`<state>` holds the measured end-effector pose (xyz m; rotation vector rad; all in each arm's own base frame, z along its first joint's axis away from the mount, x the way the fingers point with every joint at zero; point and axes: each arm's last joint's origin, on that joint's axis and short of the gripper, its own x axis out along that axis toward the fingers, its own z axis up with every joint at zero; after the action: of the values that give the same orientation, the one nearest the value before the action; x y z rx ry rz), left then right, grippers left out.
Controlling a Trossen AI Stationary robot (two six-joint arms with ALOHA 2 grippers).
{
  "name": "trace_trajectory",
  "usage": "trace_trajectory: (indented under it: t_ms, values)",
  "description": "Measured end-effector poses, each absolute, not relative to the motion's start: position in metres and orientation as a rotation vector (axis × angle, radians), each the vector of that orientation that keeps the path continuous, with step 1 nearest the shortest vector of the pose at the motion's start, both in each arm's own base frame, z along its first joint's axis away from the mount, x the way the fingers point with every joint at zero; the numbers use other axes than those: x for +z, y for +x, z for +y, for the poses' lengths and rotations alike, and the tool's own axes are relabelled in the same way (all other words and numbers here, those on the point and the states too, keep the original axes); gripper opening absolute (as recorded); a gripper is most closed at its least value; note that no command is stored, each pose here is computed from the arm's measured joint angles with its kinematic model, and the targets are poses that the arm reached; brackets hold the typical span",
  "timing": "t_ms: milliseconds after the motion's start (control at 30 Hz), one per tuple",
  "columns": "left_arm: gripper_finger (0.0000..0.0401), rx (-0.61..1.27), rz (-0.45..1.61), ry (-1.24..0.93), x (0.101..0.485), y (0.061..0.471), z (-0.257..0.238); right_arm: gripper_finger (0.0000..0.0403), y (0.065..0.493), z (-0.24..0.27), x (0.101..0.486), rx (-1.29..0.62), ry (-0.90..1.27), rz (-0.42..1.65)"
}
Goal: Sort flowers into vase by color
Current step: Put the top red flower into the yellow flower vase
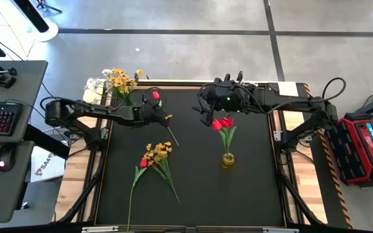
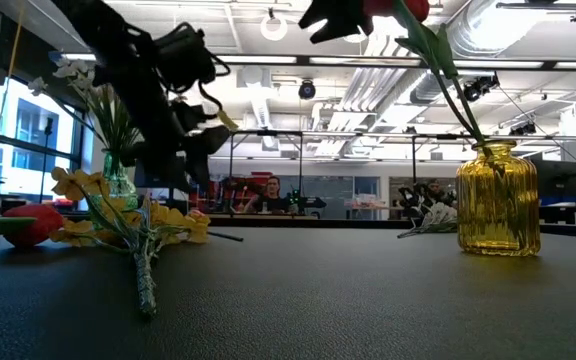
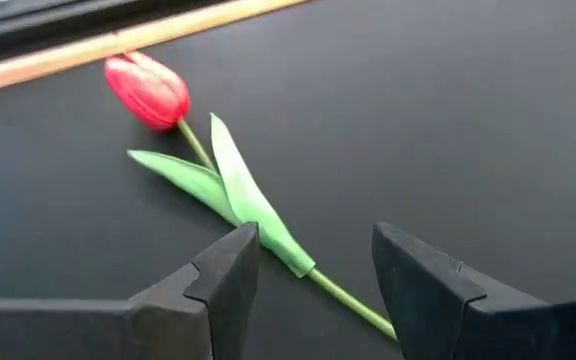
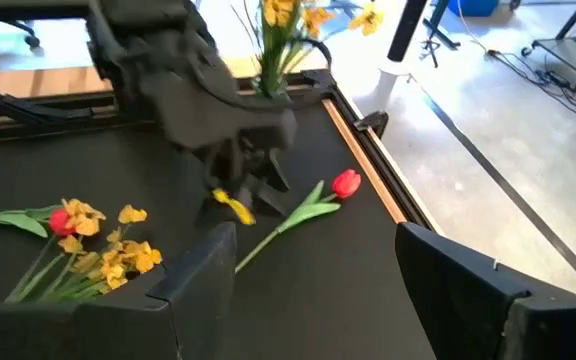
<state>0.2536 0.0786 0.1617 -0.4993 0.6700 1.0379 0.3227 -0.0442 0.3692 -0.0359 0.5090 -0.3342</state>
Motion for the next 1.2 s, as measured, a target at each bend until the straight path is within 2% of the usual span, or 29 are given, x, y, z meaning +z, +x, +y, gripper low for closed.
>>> trace_trajectory:
  t_ms: [400,567,867,1000,1200]
  values:
    - [0.0184,0.973,0.776,-0.532,0.116,0.272,0.084,0.0259,0.324,-0.038,0.369,-0.316,-0.041,0.506]
    - [0.0184,0.949,0.798,-0.493,0.112,0.279,0.082,0.0259,0.324,-0.038,0.369,-0.316,-0.041,0.507]
    - [0.0184,0.661,0.817,-0.396,0.130,0.293,0.061,0.0259,0.323,-0.038,0.369,-0.316,-0.041,0.512]
    - [0.0183,0.716,0.759,-0.392,0.143,0.293,0.053,0.0259,0.323,-0.038,0.368,-0.315,-0.041,0.517]
    - [0.0183,0.950,0.806,-0.463,0.145,0.273,0.053,0.0259,0.323,-0.038,0.368,-0.316,-0.038,0.520]
